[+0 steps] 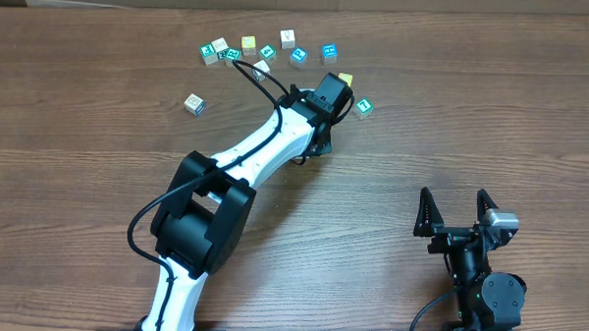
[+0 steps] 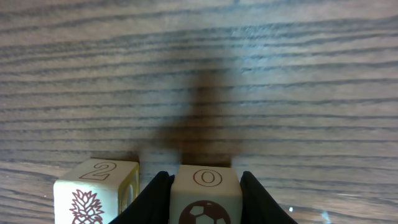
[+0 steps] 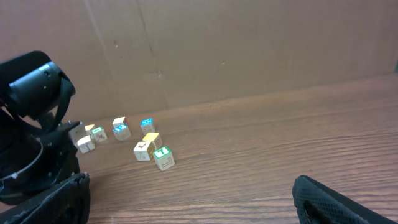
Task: Form a horizontal line
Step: 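Carry the '0' block with the left gripper beside the '2' block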
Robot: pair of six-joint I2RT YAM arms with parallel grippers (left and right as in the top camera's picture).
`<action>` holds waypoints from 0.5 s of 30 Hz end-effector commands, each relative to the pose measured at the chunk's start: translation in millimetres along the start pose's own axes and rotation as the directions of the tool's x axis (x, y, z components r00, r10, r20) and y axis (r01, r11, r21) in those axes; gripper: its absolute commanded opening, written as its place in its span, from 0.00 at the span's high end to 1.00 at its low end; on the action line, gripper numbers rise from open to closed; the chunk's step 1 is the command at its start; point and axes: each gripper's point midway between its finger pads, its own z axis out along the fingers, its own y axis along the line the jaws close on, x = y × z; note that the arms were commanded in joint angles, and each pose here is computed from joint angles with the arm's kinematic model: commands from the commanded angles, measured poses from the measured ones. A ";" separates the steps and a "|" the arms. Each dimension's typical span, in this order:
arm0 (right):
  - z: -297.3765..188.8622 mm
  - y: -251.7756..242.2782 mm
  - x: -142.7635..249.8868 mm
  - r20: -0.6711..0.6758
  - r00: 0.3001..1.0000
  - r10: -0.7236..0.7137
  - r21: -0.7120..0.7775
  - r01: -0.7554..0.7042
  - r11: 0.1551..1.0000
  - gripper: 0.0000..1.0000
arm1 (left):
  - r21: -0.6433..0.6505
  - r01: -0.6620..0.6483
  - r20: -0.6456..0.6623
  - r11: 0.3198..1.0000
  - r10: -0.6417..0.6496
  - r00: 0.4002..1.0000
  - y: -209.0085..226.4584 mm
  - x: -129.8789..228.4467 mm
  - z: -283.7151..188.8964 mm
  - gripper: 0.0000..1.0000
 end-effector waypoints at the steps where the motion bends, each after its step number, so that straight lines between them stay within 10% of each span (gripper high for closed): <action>1: 0.0 -1.0 0.9 0.007 1.000 -0.007 0.001 0.007 1.000 0.00 | -0.023 0.005 0.003 1.000 -0.005 1.000 1.6 2.6 6.4 0.72; 15: 0.1 -1.0 1.1 0.007 1.000 -0.007 0.001 0.007 1.000 0.00 | -0.003 -0.011 0.030 1.000 0.011 0.999 -3.1 -5.2 5.5 0.55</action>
